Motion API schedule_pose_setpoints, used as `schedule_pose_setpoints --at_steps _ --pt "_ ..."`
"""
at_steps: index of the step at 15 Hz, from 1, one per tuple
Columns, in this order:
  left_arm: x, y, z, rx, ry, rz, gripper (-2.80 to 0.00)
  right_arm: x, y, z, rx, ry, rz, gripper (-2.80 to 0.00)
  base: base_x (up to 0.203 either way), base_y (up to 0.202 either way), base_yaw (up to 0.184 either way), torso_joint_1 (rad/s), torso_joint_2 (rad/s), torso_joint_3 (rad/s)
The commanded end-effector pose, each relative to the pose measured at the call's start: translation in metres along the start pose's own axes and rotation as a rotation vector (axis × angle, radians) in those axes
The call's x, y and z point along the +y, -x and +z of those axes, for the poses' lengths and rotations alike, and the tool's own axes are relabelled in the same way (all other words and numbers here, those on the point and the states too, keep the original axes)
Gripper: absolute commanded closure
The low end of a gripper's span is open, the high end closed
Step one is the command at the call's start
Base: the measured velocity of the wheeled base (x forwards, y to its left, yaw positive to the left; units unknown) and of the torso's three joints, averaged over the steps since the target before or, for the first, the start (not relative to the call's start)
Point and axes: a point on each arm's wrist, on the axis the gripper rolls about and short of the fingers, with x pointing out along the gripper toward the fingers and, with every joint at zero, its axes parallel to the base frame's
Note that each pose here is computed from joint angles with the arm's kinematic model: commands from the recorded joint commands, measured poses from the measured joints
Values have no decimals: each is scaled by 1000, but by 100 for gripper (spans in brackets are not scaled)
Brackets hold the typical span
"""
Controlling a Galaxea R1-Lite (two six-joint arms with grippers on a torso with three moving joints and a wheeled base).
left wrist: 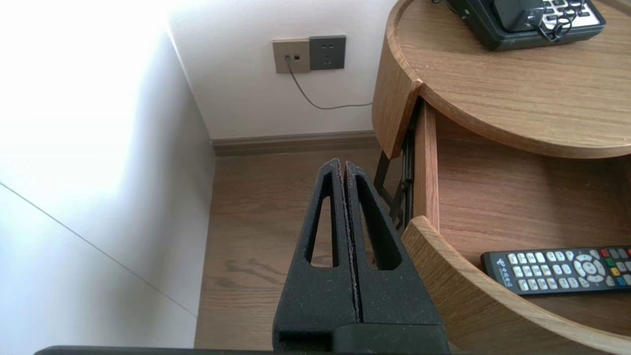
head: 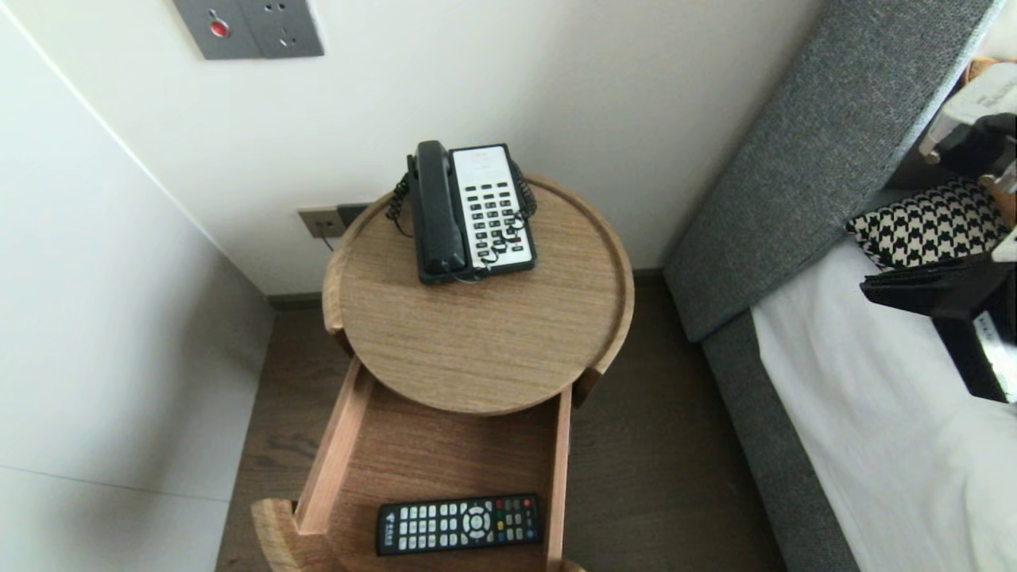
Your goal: Open the nightstand drawer, then take the remote control out of the drawer one by one and place them on the table
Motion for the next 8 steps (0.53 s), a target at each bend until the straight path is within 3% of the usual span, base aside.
schedule_pose_setpoints --at_steps 1,4,8 --pt "0 -1 -11 37 1 0 0 7 -11 8 54 36 20 0 0 0 0 0 0 0" --pt "0 -1 -11 37 1 1 0 25 -34 18 91 66 95 0 0 0 0 0 0 0" --pt "0 -1 -11 37 1 1 0 56 -55 35 50 92 224 0 0 0 0 0 0 0"
